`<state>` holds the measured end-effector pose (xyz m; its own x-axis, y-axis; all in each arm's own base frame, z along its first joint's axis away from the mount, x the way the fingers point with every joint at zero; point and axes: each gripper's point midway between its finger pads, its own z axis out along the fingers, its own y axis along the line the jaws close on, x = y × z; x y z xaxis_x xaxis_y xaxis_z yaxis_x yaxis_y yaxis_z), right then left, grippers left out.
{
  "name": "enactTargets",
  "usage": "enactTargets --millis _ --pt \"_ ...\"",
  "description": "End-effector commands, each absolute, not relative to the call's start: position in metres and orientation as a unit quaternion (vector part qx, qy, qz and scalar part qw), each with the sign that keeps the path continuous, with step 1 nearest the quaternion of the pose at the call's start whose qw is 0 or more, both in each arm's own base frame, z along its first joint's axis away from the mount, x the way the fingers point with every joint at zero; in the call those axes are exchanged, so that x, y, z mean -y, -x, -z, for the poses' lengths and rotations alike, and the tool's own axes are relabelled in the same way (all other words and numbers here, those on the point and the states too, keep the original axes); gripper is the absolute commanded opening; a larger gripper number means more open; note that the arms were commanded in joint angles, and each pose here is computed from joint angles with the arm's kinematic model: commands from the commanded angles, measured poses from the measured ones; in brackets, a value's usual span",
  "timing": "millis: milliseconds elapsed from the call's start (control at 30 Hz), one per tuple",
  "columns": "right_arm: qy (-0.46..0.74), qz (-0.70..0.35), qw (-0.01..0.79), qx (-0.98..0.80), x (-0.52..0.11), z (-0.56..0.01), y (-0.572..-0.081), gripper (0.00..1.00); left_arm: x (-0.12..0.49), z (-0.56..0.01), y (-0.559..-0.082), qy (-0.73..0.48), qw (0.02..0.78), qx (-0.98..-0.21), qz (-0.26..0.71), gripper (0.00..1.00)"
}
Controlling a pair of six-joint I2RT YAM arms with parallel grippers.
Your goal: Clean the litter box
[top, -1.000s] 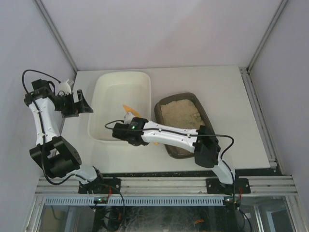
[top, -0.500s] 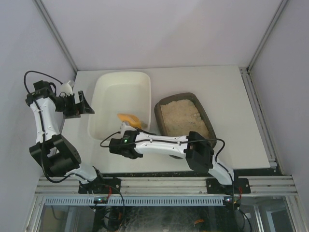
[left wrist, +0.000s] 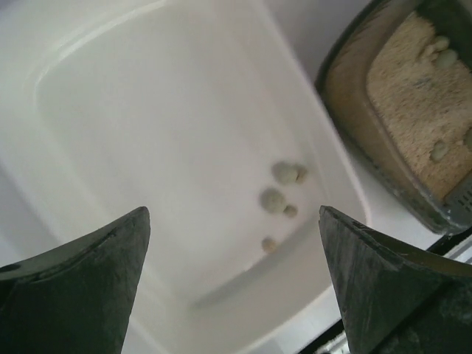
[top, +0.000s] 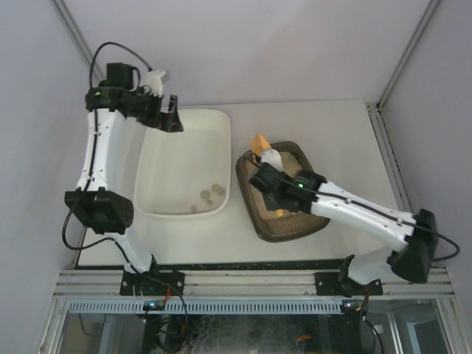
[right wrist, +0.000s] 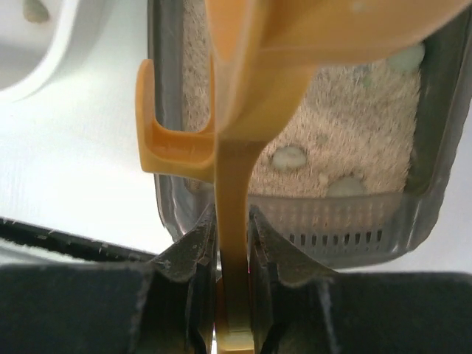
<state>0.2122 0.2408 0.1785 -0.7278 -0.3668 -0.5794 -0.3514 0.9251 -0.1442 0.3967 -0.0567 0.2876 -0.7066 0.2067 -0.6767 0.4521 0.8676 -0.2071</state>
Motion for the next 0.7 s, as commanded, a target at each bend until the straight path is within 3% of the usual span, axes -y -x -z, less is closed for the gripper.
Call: enactTargets --millis 0,200,367,667 --pt "0.076 -0.148 0.306 -0.937 -0.245 -0.185 -0.183 0.00 0.131 -0.298 -0.434 -0.232 0.366 -0.875 0.214 1.00" --pt "-0.041 -0.230 0.302 -0.924 -0.206 -0.188 -0.147 0.00 0.256 -0.260 -0.434 -0.355 0.327 -0.833 0.271 1.00" --pt "-0.113 -0.272 0.306 -0.905 -0.178 -0.180 -0.124 0.00 0.328 -0.221 -0.423 -0.423 0.308 -0.812 0.257 1.00" --pt "-0.155 -0.347 0.341 -0.860 -0.149 -0.196 -0.115 0.00 0.364 -0.169 -0.457 -0.435 0.350 -0.816 0.149 1.00"
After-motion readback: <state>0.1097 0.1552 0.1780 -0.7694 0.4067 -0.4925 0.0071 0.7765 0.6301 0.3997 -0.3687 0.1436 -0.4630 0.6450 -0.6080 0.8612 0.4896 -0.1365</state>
